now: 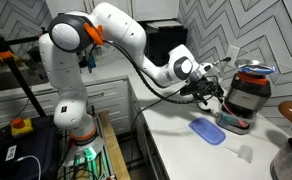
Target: Remove the clear bowl from the coffeemaker and place it on the left side of the counter
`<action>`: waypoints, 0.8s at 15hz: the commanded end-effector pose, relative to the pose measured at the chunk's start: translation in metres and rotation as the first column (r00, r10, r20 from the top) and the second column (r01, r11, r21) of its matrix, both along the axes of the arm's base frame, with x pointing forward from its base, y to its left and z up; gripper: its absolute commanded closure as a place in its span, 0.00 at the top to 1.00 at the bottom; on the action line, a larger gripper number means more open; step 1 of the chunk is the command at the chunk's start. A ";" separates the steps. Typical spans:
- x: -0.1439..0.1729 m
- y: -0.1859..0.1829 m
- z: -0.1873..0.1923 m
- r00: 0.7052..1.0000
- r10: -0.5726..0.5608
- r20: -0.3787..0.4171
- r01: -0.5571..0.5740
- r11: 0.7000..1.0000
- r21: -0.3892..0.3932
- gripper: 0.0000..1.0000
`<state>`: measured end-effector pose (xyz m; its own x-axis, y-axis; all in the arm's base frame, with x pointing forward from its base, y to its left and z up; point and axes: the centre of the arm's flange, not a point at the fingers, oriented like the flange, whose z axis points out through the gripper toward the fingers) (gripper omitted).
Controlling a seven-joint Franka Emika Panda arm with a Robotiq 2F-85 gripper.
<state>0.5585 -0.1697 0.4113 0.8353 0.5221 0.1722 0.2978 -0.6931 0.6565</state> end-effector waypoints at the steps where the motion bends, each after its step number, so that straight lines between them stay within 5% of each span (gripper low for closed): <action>1: 0.011 -0.004 -0.019 0.999 -0.043 0.028 0.044 0.998 -0.035 0.84; 5: 0.016 -0.011 -0.028 0.996 -0.078 0.034 0.080 0.996 -0.042 0.81; 6: 0.016 -0.013 -0.031 0.996 -0.081 0.025 0.082 0.996 -0.041 0.57; 8: 0.015 -0.014 -0.036 0.997 -0.080 0.008 0.080 0.996 -0.036 0.55; 12: 0.009 -0.010 -0.034 0.998 -0.067 -0.010 0.067 0.997 -0.027 0.24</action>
<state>0.5720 -0.1793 0.3765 0.8673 0.4684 0.1687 0.2462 -0.6981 0.6724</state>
